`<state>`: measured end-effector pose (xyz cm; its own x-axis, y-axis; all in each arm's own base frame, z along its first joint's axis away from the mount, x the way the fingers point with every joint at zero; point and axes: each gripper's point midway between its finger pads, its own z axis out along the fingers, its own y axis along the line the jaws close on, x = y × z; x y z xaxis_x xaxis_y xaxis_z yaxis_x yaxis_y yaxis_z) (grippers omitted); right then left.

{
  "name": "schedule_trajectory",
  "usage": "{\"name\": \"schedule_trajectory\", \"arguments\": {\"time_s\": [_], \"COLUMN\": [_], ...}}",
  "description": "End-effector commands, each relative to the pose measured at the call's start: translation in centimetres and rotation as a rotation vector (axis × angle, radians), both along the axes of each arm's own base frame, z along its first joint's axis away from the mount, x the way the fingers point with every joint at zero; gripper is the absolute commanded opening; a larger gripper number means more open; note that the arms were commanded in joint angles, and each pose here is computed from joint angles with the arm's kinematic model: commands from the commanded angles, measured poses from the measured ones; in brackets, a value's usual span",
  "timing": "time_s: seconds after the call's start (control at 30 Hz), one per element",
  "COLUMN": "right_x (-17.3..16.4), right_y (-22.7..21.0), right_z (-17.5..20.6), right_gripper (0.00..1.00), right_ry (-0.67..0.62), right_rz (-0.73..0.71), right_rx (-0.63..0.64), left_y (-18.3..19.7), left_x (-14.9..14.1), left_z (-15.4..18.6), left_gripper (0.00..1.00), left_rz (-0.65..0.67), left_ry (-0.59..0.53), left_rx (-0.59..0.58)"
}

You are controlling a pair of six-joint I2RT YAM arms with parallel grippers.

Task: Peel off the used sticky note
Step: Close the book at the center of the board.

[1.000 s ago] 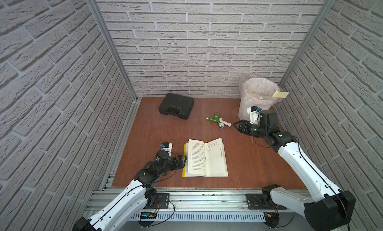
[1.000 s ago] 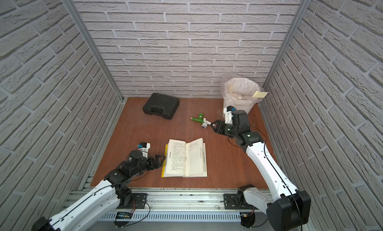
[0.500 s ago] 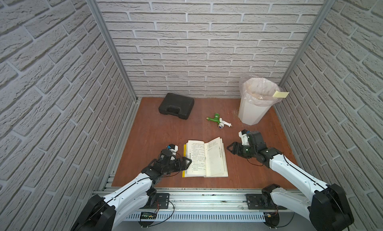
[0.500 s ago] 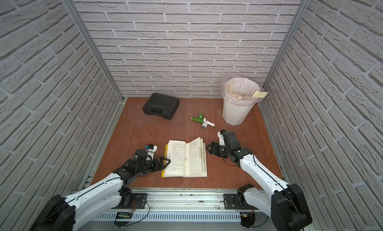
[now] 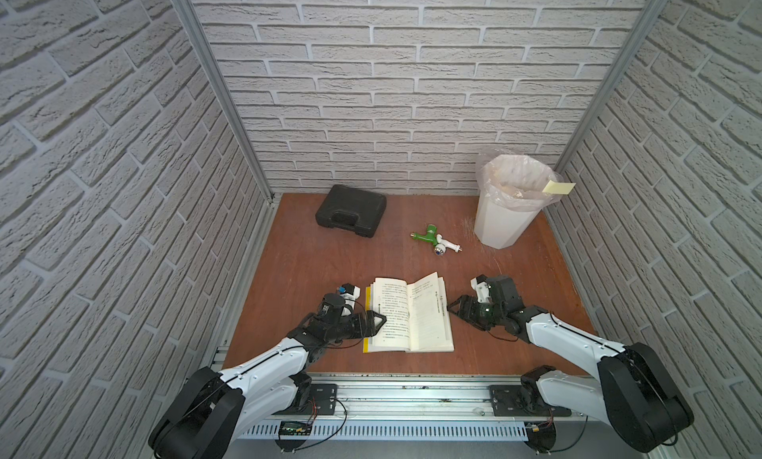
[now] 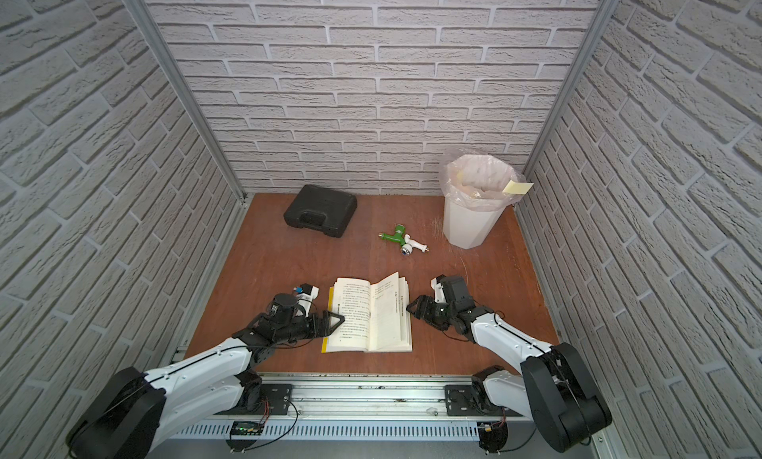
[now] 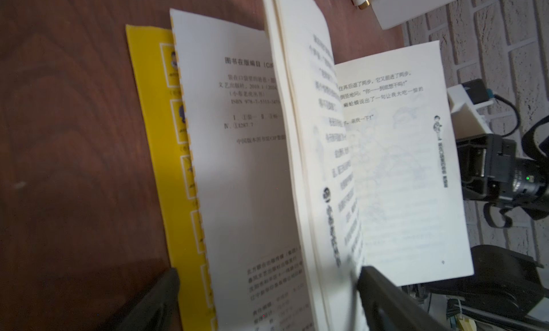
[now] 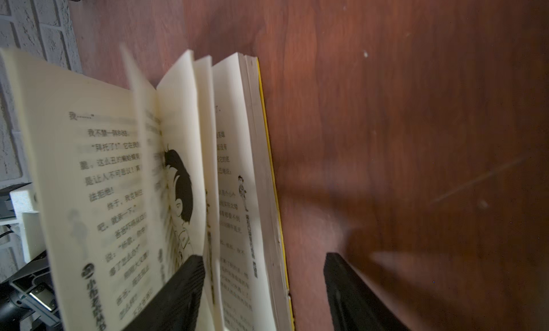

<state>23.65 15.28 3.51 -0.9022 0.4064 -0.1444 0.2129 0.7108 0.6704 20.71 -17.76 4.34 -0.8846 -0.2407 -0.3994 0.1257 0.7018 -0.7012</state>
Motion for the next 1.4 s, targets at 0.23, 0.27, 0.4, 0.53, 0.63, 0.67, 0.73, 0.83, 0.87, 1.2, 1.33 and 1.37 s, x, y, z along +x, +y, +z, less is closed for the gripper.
{"name": "schedule_trajectory", "arguments": {"time_s": [0.23, 0.27, 0.4, 0.53, 0.63, 0.67, 0.73, 0.83, 0.87, 1.2, 1.33, 1.37], "right_x": [0.7, 0.7, 0.6, 0.6, 0.5, 0.6, 0.5, 0.3, 0.2, -1.2, -2.4, -2.7], "right_y": [1.6, 1.6, 1.6, 1.8, 1.9, 1.9, 1.8, 1.6, 1.4, -2.2, -3.7, -3.9], "right_z": [-0.1, -0.1, -0.4, -0.5, -0.5, -0.4, -0.2, 0.1, 0.3, 4.3, 6.7, 7.1], "right_gripper": [0.69, 0.69, 0.69, 0.69, 0.69, 0.69, 0.69, 0.69, 0.69, 0.68, 0.66, 0.64], "right_ry": [-0.015, -0.013, -0.007, -0.001, -0.002, -0.005, -0.01, -0.015, -0.018, -0.115, -0.18, -0.192], "right_rz": [0.002, 0.001, -0.001, -0.002, -0.004, -0.005, -0.007, -0.005, -0.007, -0.044, -0.073, -0.077], "right_rx": [0.11, 0.11, 0.111, 0.129, 0.138, 0.137, 0.137, 0.121, 0.112, -0.069, -0.117, -0.114], "left_y": [-2.6, -2.9, -4.0, -5.7, -7.2, -7.8, -9.1, -11.4, -12.3, -17.5, -17.7, -17.7], "left_x": [0.6, 0.7, 1.2, 2.1, 2.7, 2.9, 3.2, 3.6, 3.7, 5.1, 6.1, 6.3], "left_z": [2.5, 3.0, 4.6, 6.3, 7.4, 7.8, 8.7, 10.2, 10.7, 9.4, 7.6, 7.0], "left_gripper": [0.98, 0.98, 0.98, 0.98, 0.98, 0.98, 0.98, 0.98, 0.98, 0.98, 0.98, 0.98], "left_rz": [-0.083, -0.092, -0.129, -0.173, -0.205, -0.218, -0.246, -0.297, -0.315, -0.39, -0.359, -0.351], "left_ry": [-0.079, -0.09, -0.128, -0.157, -0.166, -0.171, -0.185, -0.207, -0.213, -0.17, -0.14, -0.13], "left_rx": [-0.168, -0.182, -0.207, -0.239, -0.265, -0.271, -0.282, -0.293, -0.297, -0.261, -0.22, -0.207]}}
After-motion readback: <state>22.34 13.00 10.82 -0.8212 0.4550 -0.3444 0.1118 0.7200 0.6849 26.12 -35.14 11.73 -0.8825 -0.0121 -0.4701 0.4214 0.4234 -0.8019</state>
